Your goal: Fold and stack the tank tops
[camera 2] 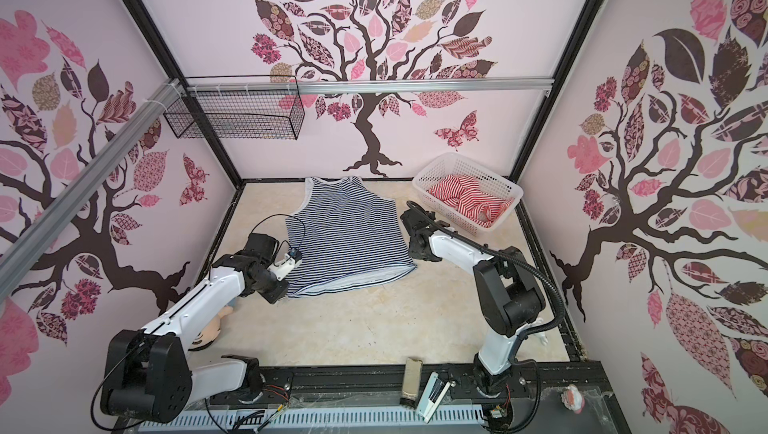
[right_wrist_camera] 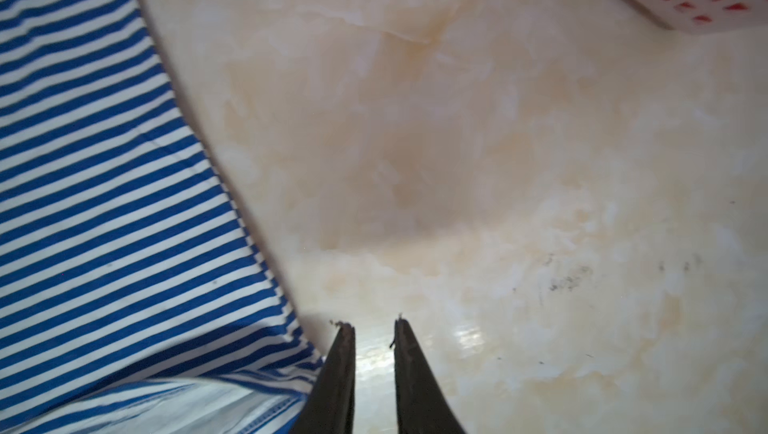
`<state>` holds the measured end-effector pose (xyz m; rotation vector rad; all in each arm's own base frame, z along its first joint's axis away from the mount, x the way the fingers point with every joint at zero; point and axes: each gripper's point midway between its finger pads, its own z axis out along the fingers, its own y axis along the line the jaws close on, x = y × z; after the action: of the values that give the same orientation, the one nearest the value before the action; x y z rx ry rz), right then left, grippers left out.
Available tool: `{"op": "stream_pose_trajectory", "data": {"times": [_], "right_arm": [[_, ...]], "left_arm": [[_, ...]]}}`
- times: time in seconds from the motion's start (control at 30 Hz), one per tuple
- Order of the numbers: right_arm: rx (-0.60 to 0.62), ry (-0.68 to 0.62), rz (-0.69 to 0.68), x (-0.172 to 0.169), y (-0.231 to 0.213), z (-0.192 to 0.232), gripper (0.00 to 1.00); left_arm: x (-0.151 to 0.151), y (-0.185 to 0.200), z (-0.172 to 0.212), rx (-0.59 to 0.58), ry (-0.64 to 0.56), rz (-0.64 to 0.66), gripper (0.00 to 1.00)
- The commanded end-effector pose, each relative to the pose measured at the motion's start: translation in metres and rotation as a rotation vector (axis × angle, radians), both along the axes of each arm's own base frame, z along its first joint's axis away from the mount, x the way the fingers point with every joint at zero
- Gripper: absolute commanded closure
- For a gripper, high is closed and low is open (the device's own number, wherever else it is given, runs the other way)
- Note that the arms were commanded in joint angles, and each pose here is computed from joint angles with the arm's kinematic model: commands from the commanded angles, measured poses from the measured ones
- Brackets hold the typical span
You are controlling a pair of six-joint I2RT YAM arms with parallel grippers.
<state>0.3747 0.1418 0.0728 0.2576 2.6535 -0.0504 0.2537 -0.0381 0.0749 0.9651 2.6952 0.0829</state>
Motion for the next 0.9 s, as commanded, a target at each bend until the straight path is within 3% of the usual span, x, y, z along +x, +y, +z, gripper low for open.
{"op": "stream_pose_trajectory", "data": {"times": [0.0,0.37,0.87], "right_arm": [[0.106,0.02,0.033,0.01,0.029,-0.002,0.79],[0.21,0.078,0.146,0.005,0.073,-0.017,0.76],[0.245,0.135,0.169,-0.011,0.077,-0.038,0.71]], "left_arm": [[0.018,-0.02,0.006,-0.055,-0.021,0.006,0.62],[0.034,-0.046,-0.023,-0.109,0.085,0.02,0.6],[0.011,-0.064,-0.031,-0.216,0.207,0.006,0.61]]}}
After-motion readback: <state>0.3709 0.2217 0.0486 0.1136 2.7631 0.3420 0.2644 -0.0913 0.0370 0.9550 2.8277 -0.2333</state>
